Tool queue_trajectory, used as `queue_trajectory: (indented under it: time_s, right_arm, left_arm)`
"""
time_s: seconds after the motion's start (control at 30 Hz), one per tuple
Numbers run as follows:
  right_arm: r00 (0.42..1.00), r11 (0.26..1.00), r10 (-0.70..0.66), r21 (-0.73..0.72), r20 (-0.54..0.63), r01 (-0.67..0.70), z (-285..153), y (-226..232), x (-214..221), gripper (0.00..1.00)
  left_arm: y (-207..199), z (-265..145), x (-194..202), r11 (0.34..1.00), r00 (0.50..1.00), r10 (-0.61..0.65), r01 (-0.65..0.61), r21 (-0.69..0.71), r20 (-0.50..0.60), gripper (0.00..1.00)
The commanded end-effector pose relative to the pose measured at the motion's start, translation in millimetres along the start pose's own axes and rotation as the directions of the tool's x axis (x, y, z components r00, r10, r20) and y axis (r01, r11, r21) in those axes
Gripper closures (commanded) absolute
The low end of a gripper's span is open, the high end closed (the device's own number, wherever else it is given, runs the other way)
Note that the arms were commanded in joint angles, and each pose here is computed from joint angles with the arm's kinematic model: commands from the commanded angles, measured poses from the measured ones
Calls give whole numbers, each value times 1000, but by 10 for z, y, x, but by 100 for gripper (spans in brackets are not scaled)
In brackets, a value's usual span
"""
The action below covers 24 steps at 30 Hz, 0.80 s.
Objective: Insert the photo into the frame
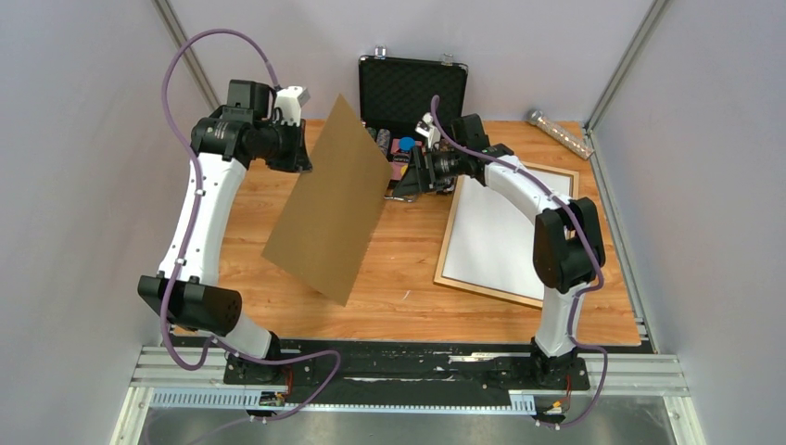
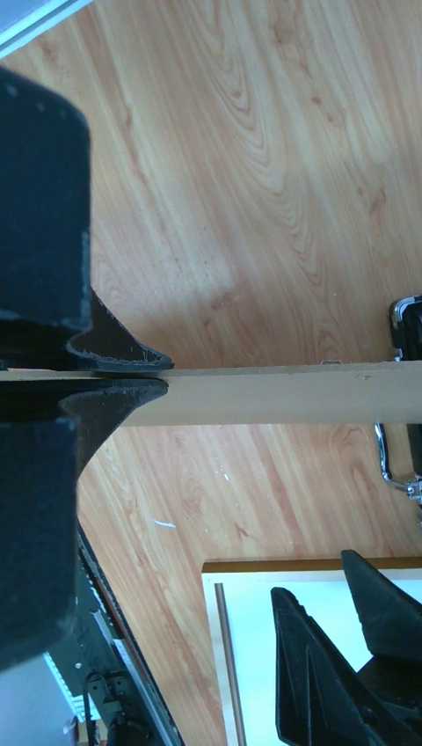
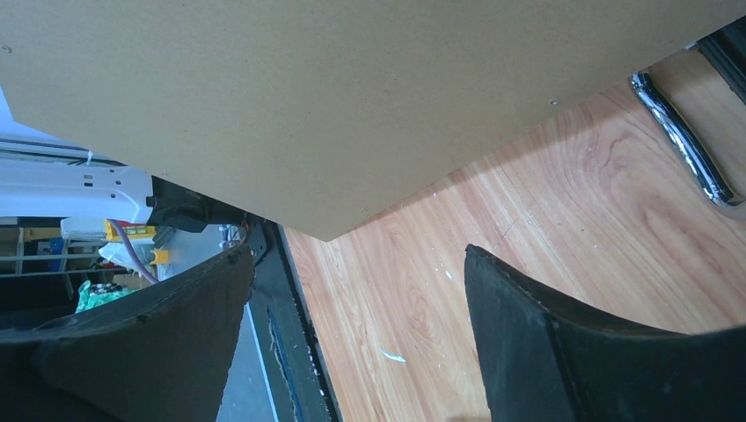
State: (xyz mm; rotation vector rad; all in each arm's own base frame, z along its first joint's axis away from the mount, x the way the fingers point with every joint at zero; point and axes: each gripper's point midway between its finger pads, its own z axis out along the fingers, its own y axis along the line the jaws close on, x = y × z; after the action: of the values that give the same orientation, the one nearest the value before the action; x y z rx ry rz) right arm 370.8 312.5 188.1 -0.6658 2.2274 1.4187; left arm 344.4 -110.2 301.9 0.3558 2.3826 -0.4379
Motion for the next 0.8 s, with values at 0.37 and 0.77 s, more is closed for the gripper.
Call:
queue_trajectory:
  time_s: [0.37,0.77]
  right_arm:
    - [1000,992,-26,-128,-17,24,-40,236,-57,13]
    - [993,976,-53,-203,103,73,-233,1026,-606,12]
  left_arm:
    - [-543,-141,-104,990,994,50,-62,124,102,58]
    - [-971,-193,-88,946,983,66,-116,303,173,24]
